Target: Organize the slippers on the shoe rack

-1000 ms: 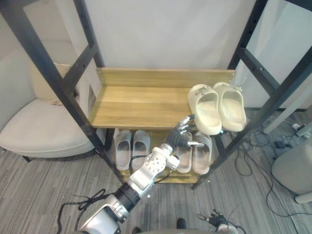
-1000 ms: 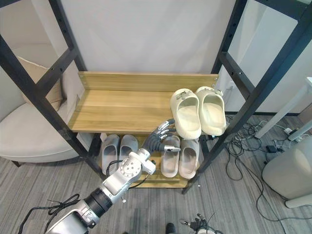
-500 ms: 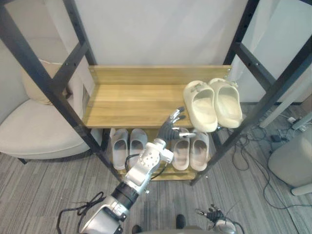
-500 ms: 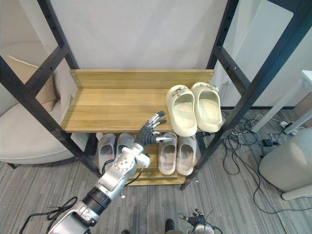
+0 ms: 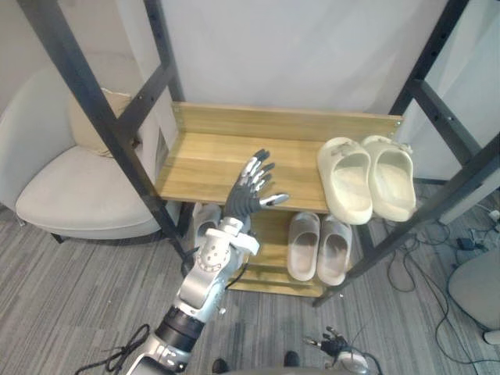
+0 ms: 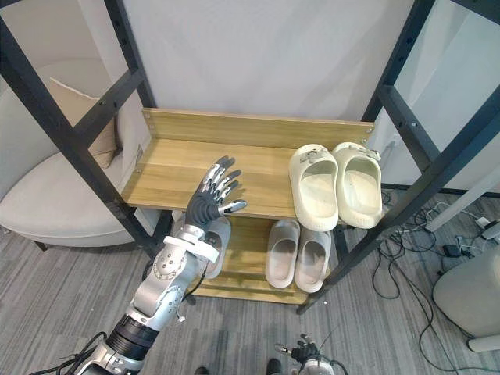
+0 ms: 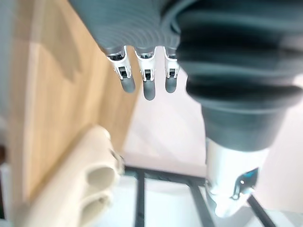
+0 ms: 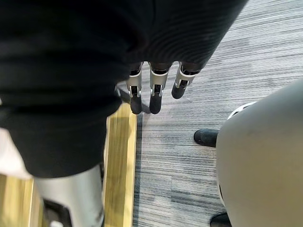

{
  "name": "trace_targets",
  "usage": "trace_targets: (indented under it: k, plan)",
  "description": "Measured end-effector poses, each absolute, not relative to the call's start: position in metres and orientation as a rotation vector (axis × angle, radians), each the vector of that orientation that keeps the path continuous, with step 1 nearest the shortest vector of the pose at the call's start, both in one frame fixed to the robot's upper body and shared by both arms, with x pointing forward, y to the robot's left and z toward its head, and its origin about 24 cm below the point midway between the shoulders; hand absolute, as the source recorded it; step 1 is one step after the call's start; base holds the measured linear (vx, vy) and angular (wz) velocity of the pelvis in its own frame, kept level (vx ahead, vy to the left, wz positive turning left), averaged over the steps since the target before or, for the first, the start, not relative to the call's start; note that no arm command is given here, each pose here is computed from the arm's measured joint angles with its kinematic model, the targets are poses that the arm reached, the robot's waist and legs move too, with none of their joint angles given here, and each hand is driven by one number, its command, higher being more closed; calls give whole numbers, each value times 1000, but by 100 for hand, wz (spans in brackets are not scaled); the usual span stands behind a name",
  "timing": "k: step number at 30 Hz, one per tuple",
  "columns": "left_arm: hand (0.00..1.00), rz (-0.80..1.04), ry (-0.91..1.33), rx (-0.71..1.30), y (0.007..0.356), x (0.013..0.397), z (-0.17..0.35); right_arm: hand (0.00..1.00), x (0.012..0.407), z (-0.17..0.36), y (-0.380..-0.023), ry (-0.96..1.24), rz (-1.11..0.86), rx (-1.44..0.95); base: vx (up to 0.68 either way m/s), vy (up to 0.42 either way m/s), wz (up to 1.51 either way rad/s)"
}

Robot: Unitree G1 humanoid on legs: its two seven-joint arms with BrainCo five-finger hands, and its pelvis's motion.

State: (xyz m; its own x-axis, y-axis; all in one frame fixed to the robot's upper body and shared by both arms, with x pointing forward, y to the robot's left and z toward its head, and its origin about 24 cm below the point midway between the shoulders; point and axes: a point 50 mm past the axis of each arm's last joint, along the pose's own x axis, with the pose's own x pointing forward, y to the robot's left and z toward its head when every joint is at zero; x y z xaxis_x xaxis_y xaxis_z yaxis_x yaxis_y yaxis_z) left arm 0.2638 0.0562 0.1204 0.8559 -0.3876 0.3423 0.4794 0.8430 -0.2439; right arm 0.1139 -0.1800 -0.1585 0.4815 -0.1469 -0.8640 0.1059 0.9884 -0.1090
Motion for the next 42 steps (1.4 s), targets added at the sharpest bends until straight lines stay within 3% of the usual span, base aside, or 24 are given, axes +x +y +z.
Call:
trace_targets:
  k: [6, 15, 23, 42]
  plan:
    - [0, -782, -300, -482, 12, 228, 137, 0, 109, -161, -182, 1083, -130, -76, -49, -8, -6]
    - [0, -1049, -155, -471, -30, 198, 115, 0, 105, -162, -182, 1100, -106, -92, -36, -20, -3]
    - [0, -1078, 64, -356, -41, 194, 67, 0, 107, -162, -180, 1095, -89, -104, -38, -18, -4]
    - [0, -1012, 157, -146, -36, 211, 31, 0, 113, -159, -182, 1070, -142, -70, -5, -18, -14]
